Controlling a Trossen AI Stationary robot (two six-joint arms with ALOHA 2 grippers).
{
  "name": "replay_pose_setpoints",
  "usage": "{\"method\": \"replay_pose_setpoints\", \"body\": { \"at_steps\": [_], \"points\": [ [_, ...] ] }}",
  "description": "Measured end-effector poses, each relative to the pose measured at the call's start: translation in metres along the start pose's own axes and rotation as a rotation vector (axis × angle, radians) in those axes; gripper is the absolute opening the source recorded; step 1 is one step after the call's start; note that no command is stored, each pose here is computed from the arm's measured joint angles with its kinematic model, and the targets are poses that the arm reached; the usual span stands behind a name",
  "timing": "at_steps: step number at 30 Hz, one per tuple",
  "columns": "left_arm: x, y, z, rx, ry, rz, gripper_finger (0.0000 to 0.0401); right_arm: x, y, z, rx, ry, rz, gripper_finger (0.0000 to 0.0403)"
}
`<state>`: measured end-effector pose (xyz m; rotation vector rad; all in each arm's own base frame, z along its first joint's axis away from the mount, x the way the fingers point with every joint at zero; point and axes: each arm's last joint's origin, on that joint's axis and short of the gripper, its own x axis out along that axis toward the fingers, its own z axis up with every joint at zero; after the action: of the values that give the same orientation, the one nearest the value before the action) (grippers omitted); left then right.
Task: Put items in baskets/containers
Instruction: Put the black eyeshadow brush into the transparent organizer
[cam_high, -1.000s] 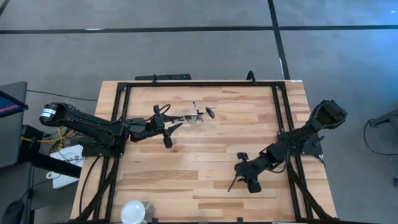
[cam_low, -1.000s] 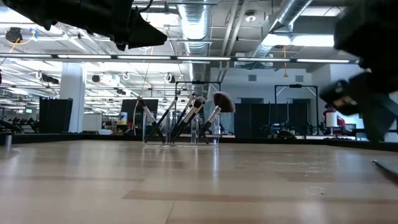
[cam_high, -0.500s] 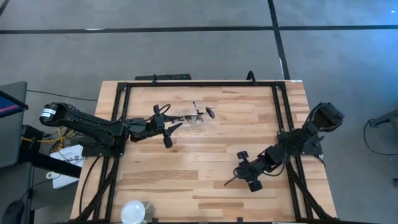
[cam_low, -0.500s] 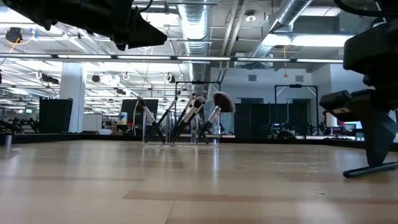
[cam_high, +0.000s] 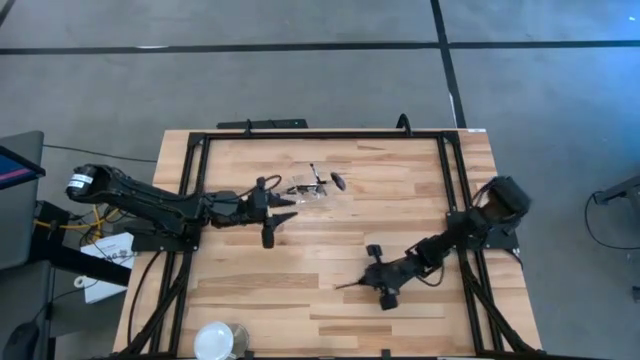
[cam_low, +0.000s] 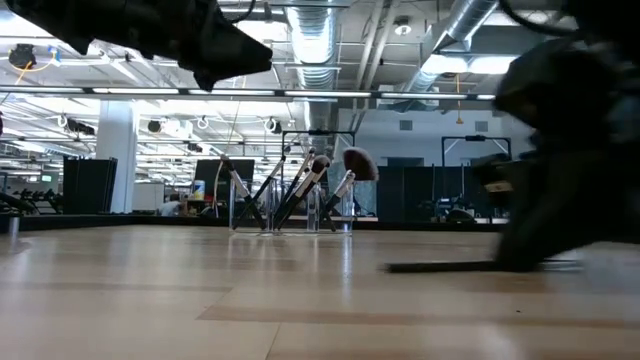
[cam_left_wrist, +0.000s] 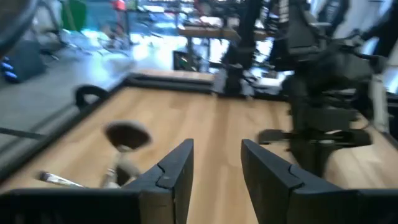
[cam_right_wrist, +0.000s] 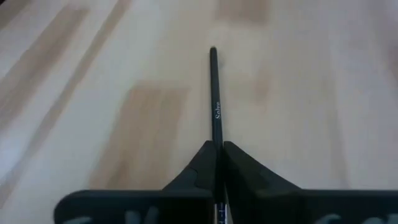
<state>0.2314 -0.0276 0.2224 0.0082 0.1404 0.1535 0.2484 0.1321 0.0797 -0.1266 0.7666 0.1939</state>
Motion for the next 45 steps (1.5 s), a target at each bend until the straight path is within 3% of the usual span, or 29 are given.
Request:
{"method": "replay_pose_setpoints", "body": {
  "at_steps": [6, 12, 20, 28, 31, 36, 45],
  "points": [
    [0.015, -0.008, -0.023, -0.075, 0.116, -0.108, 0.0131, 0.03, -0.019, 0.001, 0.099, -0.196, -0.081, 0.0017],
    [0.033, -0.022, -0.065, -0.098, 0.288, -0.157, 0.0131, 0.049, -0.029, 0.005, 0.082, -0.224, -0.087, 0.0041],
    [0.051, -0.038, -0.096, -0.095, 0.252, -0.198, 0.0131, 0.052, -0.037, 0.008, 0.085, -0.222, -0.074, 0.0069],
    [0.063, -0.044, -0.108, -0.089, 0.266, -0.202, 0.0148, 0.054, -0.041, 0.007, 0.084, -0.207, -0.085, 0.0095],
    [0.068, -0.051, -0.106, -0.09, 0.26, -0.241, 0.0151, 0.054, -0.042, 0.007, 0.072, -0.204, -0.091, 0.0083],
    [0.078, -0.067, -0.11, -0.087, 0.267, -0.332, 0.0151, 0.054, -0.045, 0.007, 0.068, -0.204, -0.102, 0.0013],
    [0.085, -0.069, -0.131, -0.076, 0.334, -0.319, 0.0147, 0.058, -0.045, 0.023, 0.078, -0.257, -0.132, 0.0008]
  ]
}}
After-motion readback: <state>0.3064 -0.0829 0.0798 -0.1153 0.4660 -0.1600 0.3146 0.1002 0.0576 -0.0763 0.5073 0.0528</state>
